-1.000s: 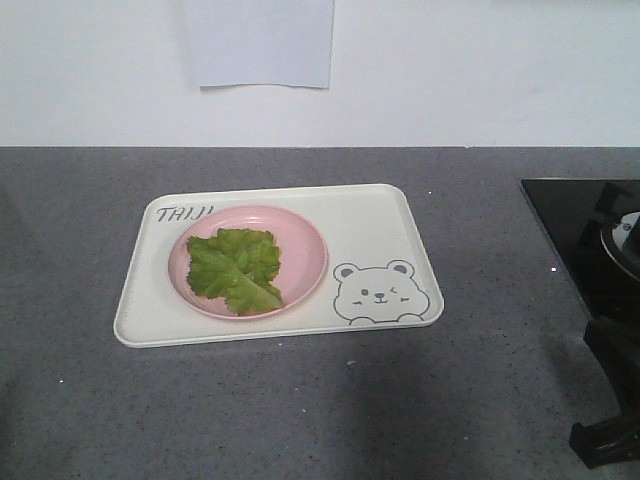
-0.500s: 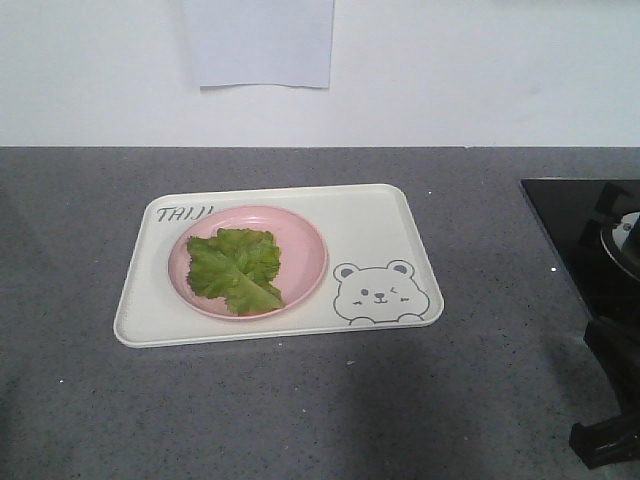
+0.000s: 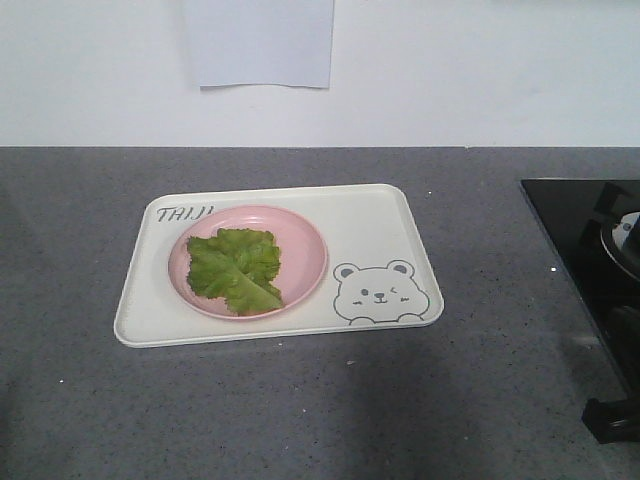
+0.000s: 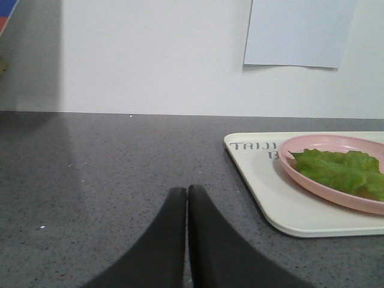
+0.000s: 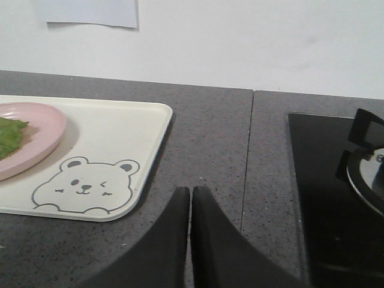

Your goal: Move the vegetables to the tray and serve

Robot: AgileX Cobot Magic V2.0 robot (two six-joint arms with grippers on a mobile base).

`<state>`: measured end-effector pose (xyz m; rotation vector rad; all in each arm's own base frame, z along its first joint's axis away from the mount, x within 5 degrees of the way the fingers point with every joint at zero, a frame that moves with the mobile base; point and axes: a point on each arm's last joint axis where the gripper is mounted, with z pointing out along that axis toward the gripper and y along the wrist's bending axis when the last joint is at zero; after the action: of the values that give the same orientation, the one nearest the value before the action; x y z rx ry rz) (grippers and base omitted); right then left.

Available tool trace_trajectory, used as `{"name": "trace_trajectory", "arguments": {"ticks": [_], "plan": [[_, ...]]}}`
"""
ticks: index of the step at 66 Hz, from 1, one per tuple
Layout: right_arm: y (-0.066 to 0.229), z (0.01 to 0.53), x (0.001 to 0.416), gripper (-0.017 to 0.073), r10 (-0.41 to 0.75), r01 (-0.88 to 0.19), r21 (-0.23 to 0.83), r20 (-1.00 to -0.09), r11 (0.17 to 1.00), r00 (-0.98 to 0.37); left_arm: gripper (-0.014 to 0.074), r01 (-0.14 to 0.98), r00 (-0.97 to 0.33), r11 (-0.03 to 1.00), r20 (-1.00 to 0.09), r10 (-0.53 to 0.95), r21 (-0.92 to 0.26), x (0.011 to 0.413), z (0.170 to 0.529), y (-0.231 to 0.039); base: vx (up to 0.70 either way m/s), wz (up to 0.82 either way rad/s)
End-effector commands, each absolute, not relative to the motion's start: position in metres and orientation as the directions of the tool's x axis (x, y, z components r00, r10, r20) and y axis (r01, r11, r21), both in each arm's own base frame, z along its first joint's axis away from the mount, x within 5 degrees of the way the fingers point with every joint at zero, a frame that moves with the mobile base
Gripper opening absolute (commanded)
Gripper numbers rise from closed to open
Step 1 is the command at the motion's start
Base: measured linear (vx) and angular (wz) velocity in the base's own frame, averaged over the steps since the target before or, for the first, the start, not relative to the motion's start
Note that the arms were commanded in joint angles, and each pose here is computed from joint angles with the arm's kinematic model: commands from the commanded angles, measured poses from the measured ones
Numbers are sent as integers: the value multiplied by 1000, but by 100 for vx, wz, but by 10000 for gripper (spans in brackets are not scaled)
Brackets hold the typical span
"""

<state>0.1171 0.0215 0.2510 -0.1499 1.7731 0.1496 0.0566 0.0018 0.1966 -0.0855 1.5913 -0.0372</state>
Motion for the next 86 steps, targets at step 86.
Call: {"name": "trace_trajectory", "arguments": {"ticks": [86], "plan": [[3,219,67,-3,38,-38,40,-998,998,-54,-6,-26,45,996,-995,-86,-87,57,196,2,0,0]]}}
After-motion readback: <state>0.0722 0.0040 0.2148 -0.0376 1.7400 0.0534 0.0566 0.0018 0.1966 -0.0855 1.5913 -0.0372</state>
